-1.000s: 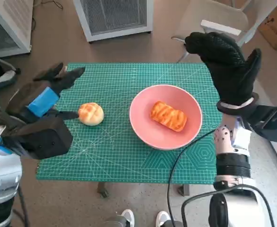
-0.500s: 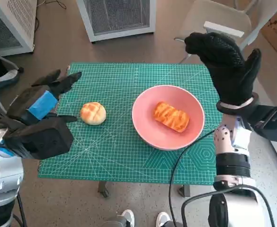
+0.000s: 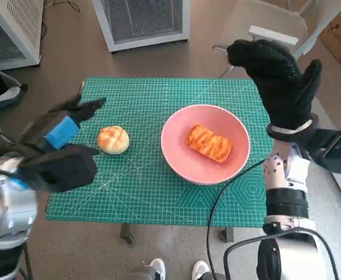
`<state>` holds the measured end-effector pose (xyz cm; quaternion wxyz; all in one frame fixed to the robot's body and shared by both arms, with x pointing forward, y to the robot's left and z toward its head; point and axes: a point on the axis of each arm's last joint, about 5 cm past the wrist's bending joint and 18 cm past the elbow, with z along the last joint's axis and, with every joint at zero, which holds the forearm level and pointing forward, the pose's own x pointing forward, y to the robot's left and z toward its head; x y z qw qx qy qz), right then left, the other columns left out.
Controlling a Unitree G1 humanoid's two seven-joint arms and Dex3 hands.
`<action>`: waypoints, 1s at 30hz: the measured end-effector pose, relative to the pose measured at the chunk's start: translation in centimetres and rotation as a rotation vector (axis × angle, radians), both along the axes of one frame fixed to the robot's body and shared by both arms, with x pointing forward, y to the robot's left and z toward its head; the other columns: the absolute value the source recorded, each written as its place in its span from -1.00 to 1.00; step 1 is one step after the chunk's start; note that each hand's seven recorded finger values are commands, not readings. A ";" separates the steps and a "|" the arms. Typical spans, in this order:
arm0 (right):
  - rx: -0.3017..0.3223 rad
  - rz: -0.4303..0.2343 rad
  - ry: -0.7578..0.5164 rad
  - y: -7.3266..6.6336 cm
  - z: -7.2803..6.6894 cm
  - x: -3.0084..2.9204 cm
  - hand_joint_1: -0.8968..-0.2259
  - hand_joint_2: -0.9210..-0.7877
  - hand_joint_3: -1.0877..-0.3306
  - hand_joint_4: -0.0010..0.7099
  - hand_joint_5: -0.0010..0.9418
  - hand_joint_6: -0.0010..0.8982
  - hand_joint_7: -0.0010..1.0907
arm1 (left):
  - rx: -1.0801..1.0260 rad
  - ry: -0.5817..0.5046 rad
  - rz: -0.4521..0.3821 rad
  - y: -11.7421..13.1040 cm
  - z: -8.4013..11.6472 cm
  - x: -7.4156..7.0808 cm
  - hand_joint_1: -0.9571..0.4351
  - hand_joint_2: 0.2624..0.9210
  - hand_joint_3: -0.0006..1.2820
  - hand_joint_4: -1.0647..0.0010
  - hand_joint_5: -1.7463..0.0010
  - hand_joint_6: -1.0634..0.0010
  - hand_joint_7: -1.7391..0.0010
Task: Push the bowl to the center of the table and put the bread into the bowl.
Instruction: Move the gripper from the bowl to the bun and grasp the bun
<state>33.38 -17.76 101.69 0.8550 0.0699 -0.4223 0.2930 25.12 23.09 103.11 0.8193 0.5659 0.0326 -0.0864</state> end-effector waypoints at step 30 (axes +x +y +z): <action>-0.012 0.006 0.000 0.1 0.1 0.02 -0.21 -1.00 -0.12 -0.32 -1.00 -0.61 -0.39 | 0.046 0.192 0.062 -1.2 -4.8 3.5 -0.07 0.61 -1.00 0.81 1.00 0.43 1.00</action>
